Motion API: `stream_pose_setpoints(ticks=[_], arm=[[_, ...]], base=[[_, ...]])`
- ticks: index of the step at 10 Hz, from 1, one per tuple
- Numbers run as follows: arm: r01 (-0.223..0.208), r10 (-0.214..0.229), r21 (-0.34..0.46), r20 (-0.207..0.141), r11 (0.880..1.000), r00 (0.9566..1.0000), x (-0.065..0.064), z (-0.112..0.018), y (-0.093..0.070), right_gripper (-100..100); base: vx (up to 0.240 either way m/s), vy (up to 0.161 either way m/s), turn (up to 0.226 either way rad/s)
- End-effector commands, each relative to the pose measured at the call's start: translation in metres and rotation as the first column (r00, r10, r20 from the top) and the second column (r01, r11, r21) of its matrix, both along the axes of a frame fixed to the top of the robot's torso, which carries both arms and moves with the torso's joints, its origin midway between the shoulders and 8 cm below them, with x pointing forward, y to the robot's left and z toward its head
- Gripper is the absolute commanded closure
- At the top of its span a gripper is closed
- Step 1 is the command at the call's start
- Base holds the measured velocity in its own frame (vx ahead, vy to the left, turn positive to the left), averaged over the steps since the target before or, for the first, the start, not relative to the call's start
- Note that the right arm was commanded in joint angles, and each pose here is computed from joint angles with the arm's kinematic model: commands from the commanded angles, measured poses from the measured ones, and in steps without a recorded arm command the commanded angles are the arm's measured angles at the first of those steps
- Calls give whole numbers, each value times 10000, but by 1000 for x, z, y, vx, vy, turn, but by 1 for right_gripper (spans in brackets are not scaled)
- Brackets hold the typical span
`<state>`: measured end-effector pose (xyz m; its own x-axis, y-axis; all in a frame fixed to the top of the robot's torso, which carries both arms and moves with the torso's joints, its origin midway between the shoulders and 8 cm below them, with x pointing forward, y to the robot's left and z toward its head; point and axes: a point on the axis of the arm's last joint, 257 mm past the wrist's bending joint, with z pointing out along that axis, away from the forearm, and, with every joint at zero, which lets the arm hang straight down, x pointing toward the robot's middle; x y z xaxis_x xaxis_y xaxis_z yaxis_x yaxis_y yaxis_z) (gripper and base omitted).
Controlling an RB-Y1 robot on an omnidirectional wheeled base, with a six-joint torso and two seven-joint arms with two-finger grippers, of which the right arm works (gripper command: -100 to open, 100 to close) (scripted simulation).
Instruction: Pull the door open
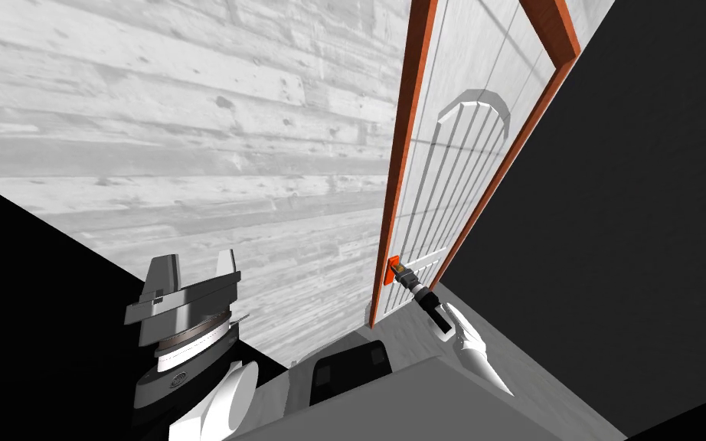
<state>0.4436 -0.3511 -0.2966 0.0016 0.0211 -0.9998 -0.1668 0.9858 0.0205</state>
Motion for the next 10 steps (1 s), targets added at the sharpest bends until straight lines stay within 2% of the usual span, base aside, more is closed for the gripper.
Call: stream_pose_setpoints(ticks=[1,5,8,10], arm=[[-10,10,7,-8,10000,10000,0,0,1,100],[-10,10,7,-8,10000,10000,0,0,1,100],[137,-148,1005,103,9948,9998,3,7,-1,100],[197,-225,1596,160,9870,9996,4,11,-2,100]], base=[[-15,-16,-7],[-5,-3,4],[-60,-40,86],[-57,-37,79]])
